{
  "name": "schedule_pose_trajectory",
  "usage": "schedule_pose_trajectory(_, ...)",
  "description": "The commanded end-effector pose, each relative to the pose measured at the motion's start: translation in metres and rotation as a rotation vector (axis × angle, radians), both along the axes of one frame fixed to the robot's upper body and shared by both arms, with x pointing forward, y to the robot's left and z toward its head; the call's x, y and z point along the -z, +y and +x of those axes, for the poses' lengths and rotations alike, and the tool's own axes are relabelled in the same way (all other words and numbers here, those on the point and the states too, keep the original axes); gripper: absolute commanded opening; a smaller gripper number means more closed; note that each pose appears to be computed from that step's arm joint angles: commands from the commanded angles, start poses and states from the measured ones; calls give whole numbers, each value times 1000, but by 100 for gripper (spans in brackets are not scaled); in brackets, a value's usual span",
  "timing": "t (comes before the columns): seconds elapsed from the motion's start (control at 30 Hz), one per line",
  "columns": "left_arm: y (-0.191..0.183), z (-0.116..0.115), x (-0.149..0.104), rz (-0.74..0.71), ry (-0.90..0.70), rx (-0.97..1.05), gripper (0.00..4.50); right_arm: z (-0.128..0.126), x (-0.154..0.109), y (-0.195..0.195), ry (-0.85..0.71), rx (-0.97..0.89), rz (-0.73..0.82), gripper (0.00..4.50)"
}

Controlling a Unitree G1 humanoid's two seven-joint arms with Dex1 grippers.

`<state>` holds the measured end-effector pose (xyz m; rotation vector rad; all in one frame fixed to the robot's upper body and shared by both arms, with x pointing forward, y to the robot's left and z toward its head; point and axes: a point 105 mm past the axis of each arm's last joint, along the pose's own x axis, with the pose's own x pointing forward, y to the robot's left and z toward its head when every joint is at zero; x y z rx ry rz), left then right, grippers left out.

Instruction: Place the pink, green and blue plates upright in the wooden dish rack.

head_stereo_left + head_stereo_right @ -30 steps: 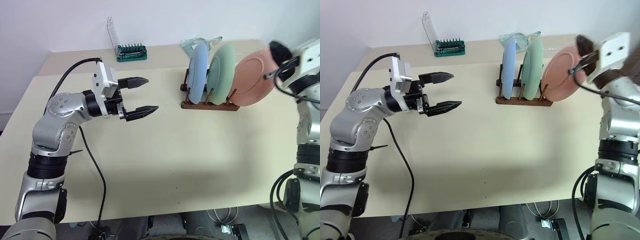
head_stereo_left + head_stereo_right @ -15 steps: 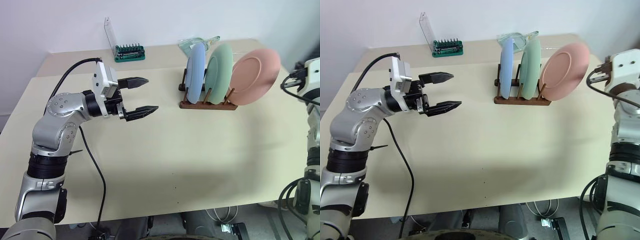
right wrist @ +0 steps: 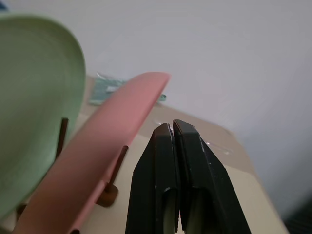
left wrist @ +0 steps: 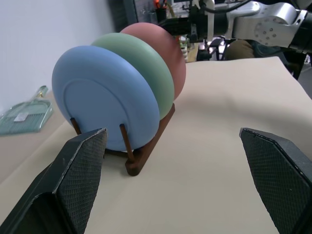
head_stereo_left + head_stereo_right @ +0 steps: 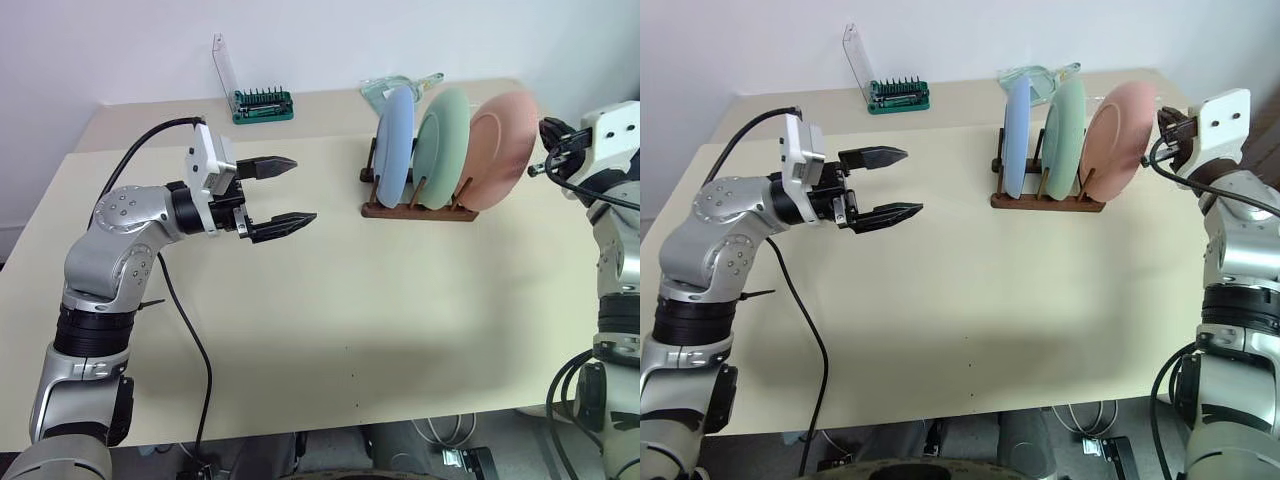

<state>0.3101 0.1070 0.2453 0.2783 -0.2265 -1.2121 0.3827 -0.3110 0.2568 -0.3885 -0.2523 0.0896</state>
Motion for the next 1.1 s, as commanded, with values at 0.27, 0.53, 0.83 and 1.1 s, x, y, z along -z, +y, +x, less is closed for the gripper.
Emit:
schedule_pose_trajectory(0.27, 4, -3, -13, -11, -44, -5, 450, -12, -47, -21, -202, 124, -14, 5)
schedule_pose_trajectory(0.53, 5, 0, -10, -15, -37, -14, 450, -40, -99, 44, -349, -404, 359, 28)
schedule_pose_trajectory(0.83, 27, 17, -6, -85, -69, -181, 450, -101, -47, 142, 14, -1063, 241, 439)
schedule_pose_trajectory(1.1, 51, 7, 36, 72, -84, -267, 450, -89, 30, 156, 257, -1037, -176, 446)
